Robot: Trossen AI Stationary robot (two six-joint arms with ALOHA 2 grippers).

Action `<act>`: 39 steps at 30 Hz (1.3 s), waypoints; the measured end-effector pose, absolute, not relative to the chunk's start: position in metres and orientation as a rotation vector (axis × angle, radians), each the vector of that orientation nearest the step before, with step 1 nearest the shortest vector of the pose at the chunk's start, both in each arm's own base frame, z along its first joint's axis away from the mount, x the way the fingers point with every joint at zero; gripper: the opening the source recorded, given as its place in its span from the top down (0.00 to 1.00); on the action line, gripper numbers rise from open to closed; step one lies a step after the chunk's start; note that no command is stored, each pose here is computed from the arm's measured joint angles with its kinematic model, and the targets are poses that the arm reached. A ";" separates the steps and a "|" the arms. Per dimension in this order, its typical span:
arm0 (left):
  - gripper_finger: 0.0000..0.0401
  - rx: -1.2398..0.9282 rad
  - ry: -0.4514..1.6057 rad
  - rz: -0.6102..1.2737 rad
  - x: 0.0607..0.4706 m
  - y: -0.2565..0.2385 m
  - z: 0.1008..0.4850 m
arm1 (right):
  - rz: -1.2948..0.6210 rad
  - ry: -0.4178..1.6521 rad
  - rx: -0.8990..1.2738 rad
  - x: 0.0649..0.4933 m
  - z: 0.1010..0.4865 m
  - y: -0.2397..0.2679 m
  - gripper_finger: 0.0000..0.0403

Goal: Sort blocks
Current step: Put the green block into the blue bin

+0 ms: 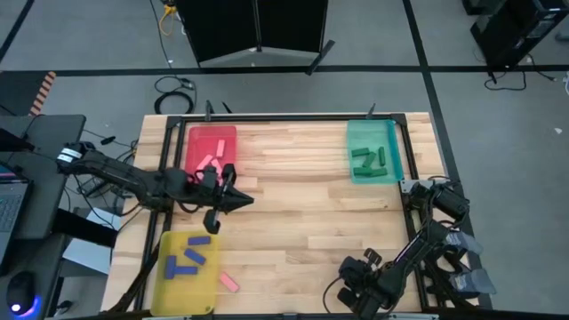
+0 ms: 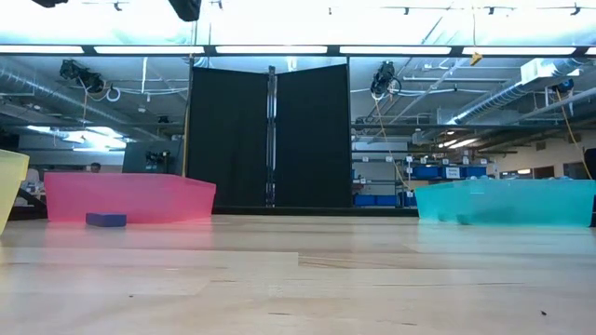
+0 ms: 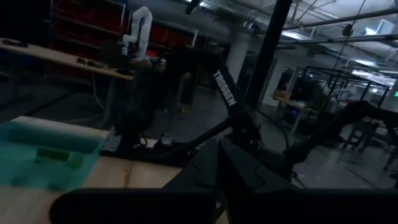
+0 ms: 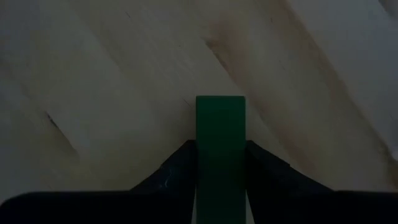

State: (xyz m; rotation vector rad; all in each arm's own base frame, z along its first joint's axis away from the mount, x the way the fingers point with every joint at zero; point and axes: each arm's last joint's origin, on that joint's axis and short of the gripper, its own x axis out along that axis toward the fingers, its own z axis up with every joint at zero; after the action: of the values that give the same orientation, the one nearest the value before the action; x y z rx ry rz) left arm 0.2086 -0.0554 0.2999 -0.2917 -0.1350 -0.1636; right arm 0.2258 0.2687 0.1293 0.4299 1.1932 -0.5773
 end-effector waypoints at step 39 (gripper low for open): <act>0.83 -0.174 0.447 0.462 0.212 -0.042 0.245 | -0.818 0.924 0.029 0.330 0.262 0.060 0.72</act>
State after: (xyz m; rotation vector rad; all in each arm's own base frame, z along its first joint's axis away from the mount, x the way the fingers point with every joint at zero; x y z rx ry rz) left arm 0.2117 -0.0424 0.2454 -0.1736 0.4471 0.4615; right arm 0.3304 0.0598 0.2619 0.0292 0.9237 -0.8178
